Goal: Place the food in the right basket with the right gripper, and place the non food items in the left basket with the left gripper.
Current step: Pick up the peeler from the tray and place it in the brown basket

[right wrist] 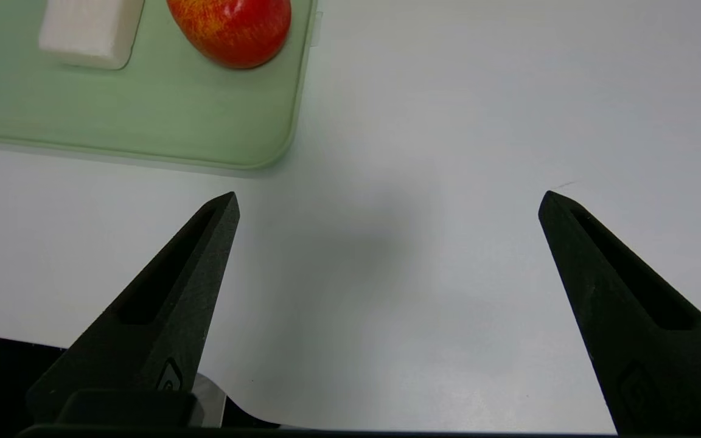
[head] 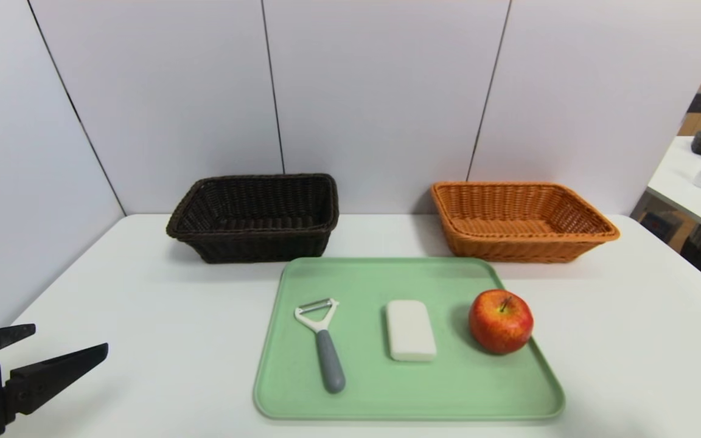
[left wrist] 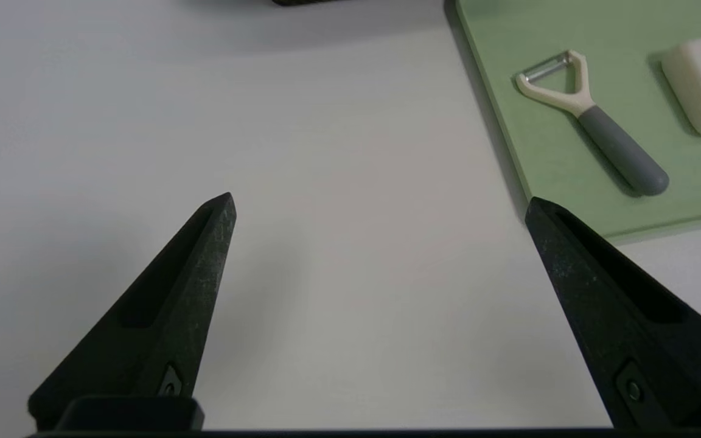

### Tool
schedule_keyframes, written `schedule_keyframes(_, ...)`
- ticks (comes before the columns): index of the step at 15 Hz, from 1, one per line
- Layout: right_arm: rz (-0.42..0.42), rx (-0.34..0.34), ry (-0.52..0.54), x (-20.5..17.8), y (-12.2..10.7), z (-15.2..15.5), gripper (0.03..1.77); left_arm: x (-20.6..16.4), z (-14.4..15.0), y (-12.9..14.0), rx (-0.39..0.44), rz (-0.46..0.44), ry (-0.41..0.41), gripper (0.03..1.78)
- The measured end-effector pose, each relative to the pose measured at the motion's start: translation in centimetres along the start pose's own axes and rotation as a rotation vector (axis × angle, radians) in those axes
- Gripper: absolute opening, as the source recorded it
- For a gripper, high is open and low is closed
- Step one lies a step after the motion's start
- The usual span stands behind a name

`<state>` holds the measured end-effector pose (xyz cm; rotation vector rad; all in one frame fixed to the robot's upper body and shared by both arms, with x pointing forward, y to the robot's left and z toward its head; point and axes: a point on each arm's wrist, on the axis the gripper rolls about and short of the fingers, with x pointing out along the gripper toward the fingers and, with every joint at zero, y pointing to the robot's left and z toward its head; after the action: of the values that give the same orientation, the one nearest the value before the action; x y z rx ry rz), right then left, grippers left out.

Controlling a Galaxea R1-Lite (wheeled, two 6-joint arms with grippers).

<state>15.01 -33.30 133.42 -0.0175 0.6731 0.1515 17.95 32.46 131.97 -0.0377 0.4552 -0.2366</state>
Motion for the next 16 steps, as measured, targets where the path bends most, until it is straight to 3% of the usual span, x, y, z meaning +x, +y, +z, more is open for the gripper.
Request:
schedule_keyframes(8, 0.121, 0.013, 0.106, 6.0, -0.6, 3.8, 1.7, 4.9, 3.1, -0.9, 0.012, -0.24, 0.135, 1.69)
schedule_keyframes(13, 0.151, -0.002, 0.148, 9.1, -0.5, 6.2, 1.7, 10.2, 4.1, -4.3, 0.098, -0.406, 0.168, 1.69)
schedule_keyframes(16, 0.144, -0.014, 0.175, 10.2, -0.3, 6.8, 1.7, 12.2, 4.2, -6.8, 0.101, -0.416, 0.218, 1.69)
